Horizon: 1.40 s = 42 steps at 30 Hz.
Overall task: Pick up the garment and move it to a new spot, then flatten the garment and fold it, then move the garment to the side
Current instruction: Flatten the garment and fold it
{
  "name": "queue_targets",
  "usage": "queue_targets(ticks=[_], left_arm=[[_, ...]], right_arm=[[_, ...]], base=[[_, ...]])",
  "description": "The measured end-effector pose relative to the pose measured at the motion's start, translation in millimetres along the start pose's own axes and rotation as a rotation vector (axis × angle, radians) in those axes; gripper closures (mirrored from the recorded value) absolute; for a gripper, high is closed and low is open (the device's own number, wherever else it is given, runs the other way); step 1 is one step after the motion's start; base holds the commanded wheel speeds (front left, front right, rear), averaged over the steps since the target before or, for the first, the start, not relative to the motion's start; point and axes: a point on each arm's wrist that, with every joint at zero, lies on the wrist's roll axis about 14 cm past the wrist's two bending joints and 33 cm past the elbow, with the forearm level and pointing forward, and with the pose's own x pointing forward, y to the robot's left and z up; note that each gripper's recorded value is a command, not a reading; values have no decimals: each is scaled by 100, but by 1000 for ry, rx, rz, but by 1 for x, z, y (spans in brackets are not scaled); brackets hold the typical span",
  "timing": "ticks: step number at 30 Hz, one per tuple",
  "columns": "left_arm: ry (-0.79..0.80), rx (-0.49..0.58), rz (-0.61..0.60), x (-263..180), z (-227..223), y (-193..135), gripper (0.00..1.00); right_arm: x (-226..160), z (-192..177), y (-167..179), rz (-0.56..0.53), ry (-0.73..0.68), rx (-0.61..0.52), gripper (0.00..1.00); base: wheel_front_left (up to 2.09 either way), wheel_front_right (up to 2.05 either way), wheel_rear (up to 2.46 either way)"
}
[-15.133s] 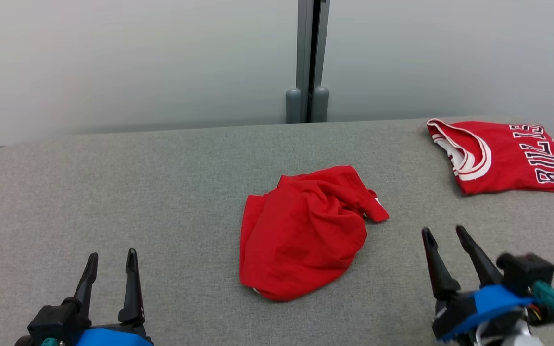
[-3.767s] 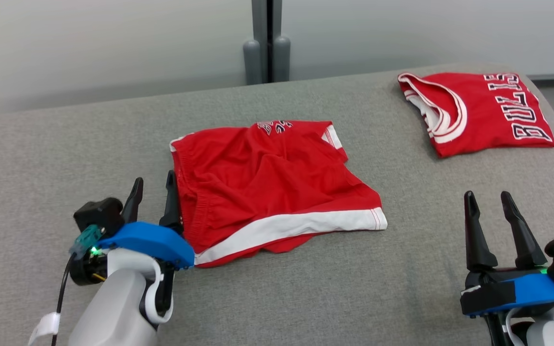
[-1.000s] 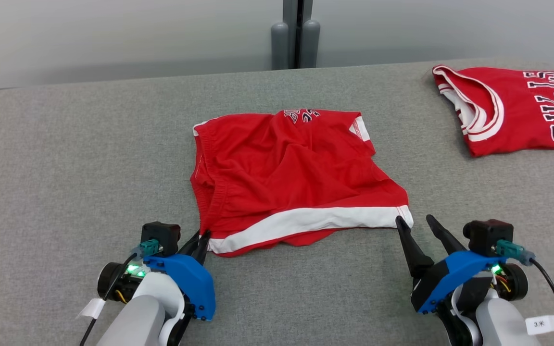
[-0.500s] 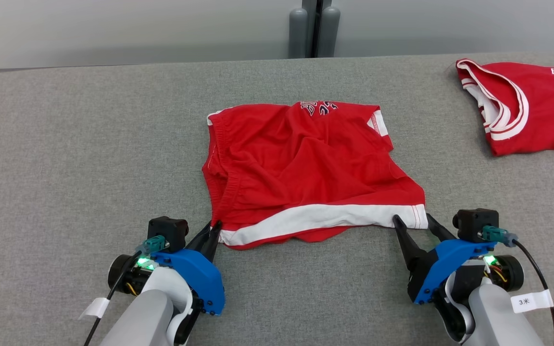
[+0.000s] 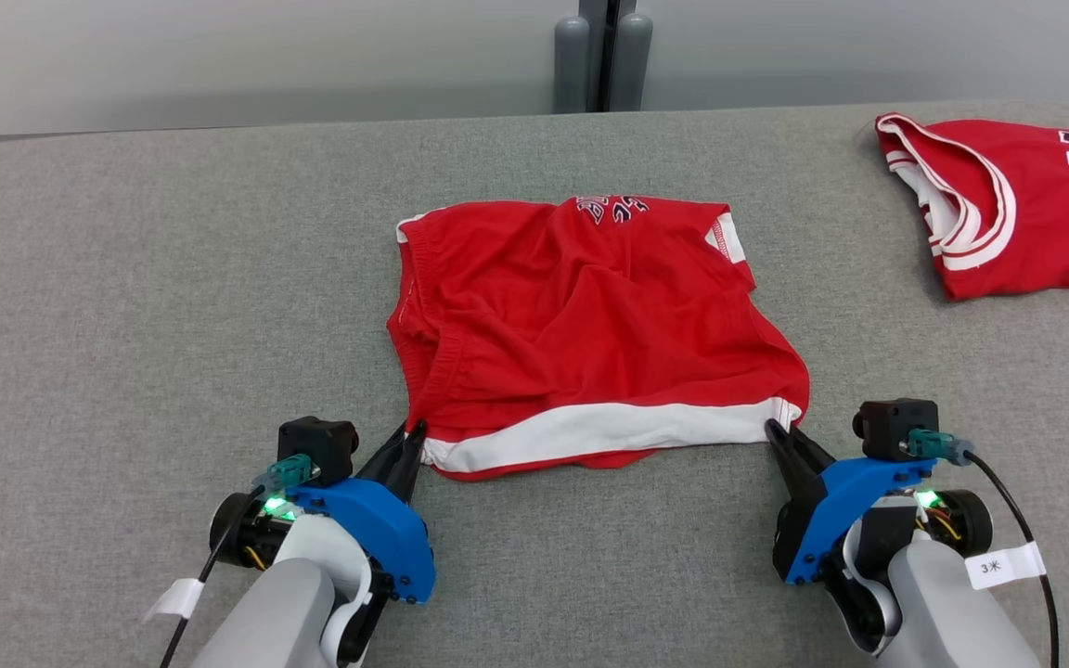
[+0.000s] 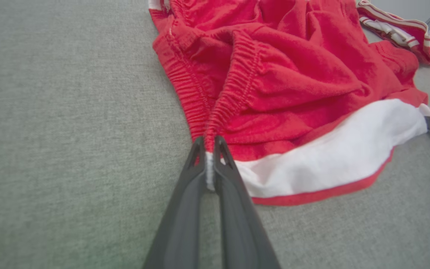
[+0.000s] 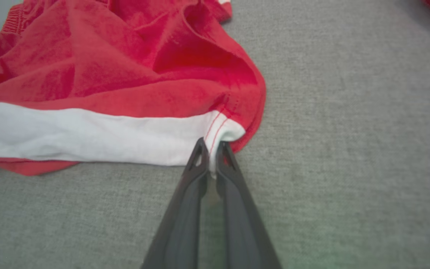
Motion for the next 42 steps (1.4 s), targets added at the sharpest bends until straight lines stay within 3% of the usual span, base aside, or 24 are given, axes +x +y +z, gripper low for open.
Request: queue_targets(ticks=[5,11,23,31,35,38,42], left_arm=[[-94,-63,-12,-1,19,-7,100],[-341,-183,-62,-14,80,-20,100],[-654,-339,-233,-74,166,-48,100],[-729,-407,-375,-88,227,-68,100],[-714,-377,-391,-67,259,-63,100],[-688,-224,-342,-38,273,-51,100],[-679,-191,-324,5,295,-43,100]], right_arm=[[0,17,4,13,-67,14,100],[-11,72,8,24,-273,24,100],[-79,154,5,21,-597,23,100],[-116,227,24,26,-771,-135,100],[-98,254,30,30,-758,-198,100],[-72,276,24,16,-741,-280,100],[-32,306,25,23,-742,-379,100]], base=[[0,0,0],[0,0,0],[0,0,0],[0,0,0],[0,0,0],[0,0,0],[0,0,0]])
